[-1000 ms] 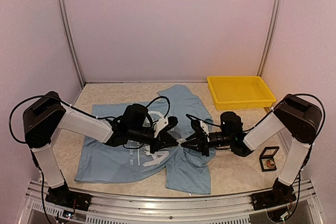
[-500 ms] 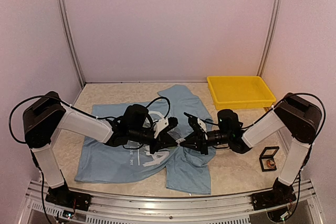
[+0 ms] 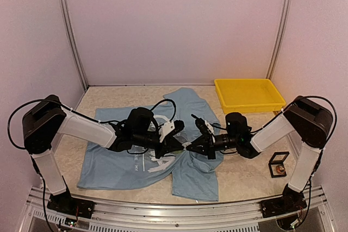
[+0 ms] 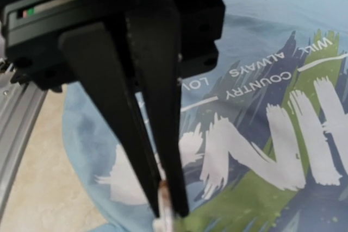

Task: Pin the brooch onto the clothing

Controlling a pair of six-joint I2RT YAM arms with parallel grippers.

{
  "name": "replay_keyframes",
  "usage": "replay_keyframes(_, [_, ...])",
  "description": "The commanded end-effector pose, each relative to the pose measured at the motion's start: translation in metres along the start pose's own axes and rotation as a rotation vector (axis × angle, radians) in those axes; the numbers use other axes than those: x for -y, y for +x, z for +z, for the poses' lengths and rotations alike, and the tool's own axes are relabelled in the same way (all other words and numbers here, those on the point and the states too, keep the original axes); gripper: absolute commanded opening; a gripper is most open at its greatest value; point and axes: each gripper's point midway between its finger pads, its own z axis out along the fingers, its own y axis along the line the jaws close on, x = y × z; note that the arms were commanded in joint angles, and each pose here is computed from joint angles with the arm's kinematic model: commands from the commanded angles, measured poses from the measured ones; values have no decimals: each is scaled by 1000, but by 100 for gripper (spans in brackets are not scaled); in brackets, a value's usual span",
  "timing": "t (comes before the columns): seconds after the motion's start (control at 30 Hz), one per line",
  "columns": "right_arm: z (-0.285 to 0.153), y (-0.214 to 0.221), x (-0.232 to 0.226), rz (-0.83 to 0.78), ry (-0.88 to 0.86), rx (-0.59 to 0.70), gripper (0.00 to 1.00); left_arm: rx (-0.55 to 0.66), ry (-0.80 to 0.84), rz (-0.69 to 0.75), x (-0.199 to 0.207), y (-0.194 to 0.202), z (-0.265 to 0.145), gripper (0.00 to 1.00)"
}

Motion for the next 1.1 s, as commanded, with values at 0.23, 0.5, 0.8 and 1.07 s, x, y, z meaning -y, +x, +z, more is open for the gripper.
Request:
replay_keyframes(0.23, [-14, -8, 23, 89, 76, 74, 7, 42, 57, 48, 20, -18, -2, 0])
replay_keyframes(0.5, [-15, -6, 27, 101, 96, 72, 15, 43, 54, 51, 19, -19, -3, 0])
replay_keyframes(0.8, [-14, -9, 27, 84, 93, 58, 21, 39, 51, 53, 17, -19, -3, 0])
replay_keyframes(1.07, [-25, -6, 8, 0, 43, 10, 56, -14, -94, 98, -2, -9, 1, 0])
